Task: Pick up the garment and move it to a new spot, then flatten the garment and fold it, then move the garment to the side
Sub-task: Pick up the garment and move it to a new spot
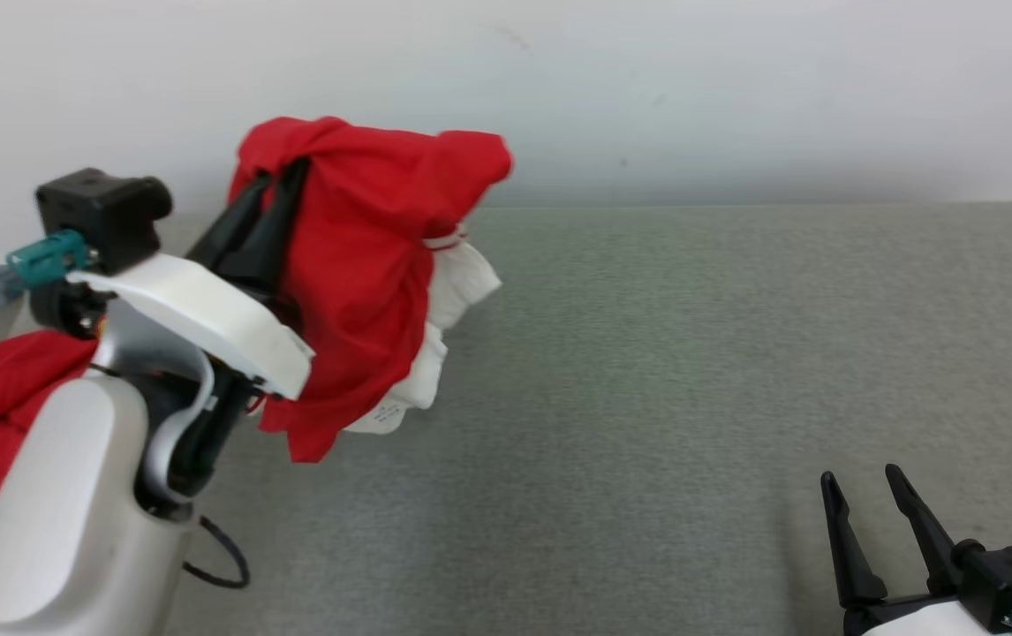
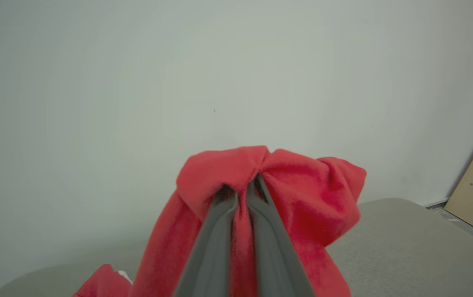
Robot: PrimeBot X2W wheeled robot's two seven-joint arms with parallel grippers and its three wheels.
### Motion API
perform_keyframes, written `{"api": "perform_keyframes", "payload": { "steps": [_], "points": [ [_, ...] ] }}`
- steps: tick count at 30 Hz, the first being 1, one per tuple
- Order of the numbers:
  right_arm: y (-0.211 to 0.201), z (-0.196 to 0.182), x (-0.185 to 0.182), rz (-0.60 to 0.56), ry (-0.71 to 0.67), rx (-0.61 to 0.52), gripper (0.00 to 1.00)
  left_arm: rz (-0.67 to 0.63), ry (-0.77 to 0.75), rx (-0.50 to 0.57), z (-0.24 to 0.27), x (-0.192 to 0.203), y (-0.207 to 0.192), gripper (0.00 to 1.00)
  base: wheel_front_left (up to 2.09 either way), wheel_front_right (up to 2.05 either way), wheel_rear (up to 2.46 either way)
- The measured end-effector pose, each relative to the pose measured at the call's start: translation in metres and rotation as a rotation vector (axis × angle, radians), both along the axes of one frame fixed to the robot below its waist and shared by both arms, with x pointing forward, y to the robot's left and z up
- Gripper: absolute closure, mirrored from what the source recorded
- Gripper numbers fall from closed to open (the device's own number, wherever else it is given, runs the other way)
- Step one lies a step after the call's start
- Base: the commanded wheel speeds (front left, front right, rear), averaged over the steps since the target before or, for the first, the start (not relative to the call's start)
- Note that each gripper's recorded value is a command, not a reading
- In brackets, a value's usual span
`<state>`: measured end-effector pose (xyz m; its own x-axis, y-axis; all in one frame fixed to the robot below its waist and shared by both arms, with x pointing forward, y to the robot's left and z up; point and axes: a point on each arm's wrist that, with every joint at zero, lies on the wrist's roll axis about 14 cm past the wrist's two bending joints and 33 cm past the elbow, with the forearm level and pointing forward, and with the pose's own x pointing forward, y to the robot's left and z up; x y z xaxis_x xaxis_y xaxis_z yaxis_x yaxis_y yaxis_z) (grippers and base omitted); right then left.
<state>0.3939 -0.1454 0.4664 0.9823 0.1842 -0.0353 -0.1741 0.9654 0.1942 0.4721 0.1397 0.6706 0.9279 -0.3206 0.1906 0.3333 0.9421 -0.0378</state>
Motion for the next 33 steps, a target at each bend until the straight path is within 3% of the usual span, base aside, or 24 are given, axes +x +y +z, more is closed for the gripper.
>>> {"api": "perform_keyframes", "payload": {
  "steps": [13,22,27,33],
  "points": [
    [-0.058,0.004,-0.03,-0.19,-0.003,0.006,0.0,-0.449,0.019,-0.094,0.017,-0.032,-0.15,1.0,0.0,0.0,0.0],
    [-0.094,0.003,-0.045,-0.316,0.006,0.005,0.0,-0.674,0.221,-0.185,-0.021,-0.037,-0.221,1.0,0.0,0.0,0.0],
    [-0.101,-0.003,-0.044,-0.346,0.029,0.004,0.0,-0.67,0.368,-0.094,-0.081,-0.017,-0.237,1.0,0.0,0.0,0.0],
    [-0.107,-0.014,-0.036,-0.365,0.063,-0.004,0.0,-0.592,0.451,-0.07,-0.134,0.025,-0.242,1.0,0.0,0.0,0.0]
  ]
}}
